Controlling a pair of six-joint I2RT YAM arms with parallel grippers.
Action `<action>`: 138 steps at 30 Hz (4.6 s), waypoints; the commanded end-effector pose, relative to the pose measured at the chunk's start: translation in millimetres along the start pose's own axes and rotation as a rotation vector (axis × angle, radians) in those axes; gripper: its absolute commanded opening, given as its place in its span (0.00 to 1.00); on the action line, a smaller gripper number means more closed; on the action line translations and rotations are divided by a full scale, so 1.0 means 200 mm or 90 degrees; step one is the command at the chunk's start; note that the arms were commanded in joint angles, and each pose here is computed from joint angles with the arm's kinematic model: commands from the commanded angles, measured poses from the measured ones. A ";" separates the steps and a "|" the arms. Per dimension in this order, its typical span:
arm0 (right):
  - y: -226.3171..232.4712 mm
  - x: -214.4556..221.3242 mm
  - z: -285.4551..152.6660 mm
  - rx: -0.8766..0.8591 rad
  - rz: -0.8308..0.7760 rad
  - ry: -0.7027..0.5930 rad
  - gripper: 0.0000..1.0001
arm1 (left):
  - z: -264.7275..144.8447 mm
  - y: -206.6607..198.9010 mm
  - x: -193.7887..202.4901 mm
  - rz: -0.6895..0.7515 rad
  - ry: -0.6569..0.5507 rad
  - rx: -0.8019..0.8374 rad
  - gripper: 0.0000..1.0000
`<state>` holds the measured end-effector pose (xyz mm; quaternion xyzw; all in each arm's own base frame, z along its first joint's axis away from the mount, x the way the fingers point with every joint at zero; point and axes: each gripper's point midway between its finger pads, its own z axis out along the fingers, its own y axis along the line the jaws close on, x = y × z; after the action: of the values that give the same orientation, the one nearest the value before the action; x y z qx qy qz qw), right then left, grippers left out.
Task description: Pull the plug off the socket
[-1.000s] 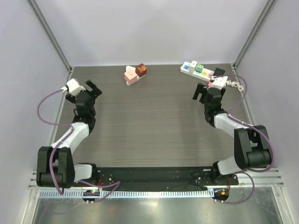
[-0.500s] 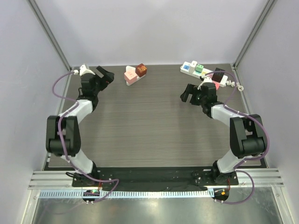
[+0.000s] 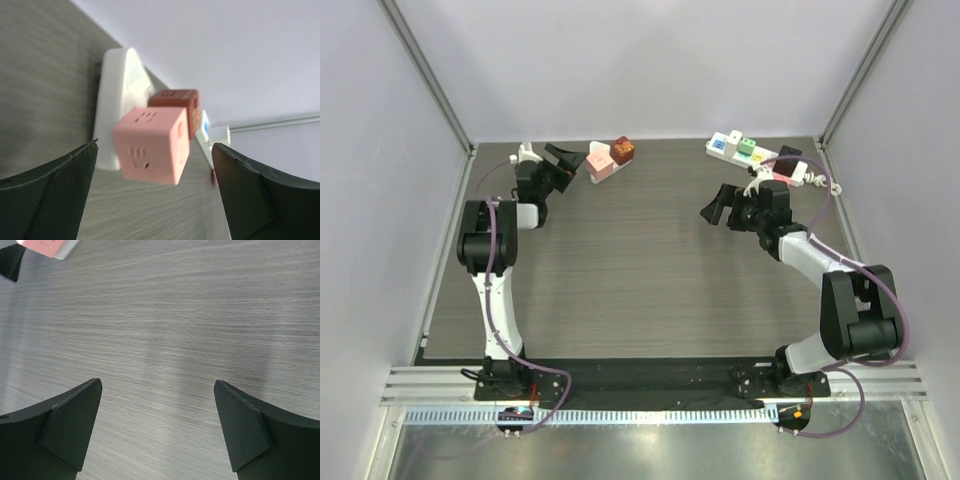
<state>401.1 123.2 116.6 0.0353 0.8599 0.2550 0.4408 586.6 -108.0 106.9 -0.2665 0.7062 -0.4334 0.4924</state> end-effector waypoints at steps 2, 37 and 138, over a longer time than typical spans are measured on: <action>0.07 -0.08 -0.09 -0.011 0.009 -0.038 1.00 | 0.09 -0.22 -0.10 -0.021 0.000 0.121 0.96; 0.06 -0.01 -0.26 0.029 0.080 -0.043 1.00 | 0.19 -0.14 0.12 -0.067 0.109 0.113 0.74; 0.56 0.40 -0.50 -0.186 0.103 0.054 1.00 | -0.63 -0.34 1.09 -0.075 0.300 0.158 0.80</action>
<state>249.6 198.1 141.7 0.0281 0.8439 0.3970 0.3598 379.0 -264.9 76.1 -0.1438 0.7375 -0.5887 0.2981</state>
